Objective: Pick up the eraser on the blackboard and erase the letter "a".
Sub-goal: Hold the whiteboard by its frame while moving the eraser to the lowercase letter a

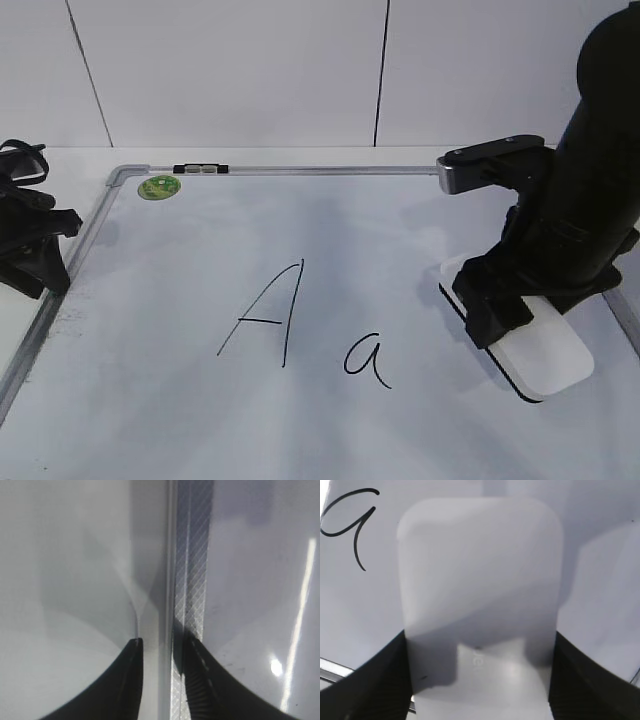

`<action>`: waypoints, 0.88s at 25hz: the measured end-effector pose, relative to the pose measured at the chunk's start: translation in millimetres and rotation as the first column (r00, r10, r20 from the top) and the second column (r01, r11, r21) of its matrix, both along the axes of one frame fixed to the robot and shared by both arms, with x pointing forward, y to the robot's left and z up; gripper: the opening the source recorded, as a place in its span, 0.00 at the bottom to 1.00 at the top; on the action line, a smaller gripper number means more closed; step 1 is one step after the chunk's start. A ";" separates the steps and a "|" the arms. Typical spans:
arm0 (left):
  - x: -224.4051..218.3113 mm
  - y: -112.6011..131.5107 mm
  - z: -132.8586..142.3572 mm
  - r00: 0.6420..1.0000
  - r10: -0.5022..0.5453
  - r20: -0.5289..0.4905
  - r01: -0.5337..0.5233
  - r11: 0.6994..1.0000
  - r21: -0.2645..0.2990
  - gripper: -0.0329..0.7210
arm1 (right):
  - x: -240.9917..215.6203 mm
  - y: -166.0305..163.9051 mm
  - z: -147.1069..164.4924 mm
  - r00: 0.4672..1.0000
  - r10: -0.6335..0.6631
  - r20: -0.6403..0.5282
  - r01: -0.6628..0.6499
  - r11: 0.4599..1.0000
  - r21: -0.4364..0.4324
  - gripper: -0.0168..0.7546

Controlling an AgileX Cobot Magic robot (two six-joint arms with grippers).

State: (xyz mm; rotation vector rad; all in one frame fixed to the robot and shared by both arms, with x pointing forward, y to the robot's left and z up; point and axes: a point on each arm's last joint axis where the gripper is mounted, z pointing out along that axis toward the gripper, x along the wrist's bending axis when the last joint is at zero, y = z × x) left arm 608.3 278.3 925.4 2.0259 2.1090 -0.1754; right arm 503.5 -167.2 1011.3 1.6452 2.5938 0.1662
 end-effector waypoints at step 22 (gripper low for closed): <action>0.0 -1.2 0.4 1.000 -0.001 -0.002 0.001 1.000 -0.004 0.08 | 6.4 12.5 -10.2 0.999 0.030 -0.041 -0.031 0.999 -0.026 0.71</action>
